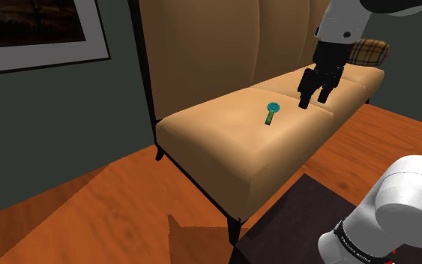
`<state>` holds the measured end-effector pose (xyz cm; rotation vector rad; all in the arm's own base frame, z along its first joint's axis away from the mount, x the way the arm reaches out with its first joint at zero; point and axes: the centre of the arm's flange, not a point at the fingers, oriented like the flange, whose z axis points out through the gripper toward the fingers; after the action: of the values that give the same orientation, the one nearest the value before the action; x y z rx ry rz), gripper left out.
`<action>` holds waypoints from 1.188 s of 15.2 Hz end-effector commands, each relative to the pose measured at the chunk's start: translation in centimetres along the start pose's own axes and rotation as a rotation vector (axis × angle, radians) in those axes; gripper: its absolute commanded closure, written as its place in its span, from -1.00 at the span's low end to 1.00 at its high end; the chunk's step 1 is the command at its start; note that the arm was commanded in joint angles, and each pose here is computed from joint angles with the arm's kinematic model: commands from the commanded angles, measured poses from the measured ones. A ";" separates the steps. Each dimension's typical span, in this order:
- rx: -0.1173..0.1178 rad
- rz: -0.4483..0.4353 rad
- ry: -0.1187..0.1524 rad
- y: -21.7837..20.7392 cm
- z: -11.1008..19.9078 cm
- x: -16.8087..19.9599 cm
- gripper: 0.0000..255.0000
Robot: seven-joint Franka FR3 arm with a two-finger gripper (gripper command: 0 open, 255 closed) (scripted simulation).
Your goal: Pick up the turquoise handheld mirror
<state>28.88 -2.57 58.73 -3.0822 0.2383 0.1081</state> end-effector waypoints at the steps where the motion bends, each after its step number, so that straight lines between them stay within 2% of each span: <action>1: 0.000 0.000 0.000 0.0 0.0 0.0 -1.00; 18: -0.091 0.345 0.040 8.6 9.4 17.2 -1.00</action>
<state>42.97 -12.18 48.23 -3.1010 0.7517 0.0745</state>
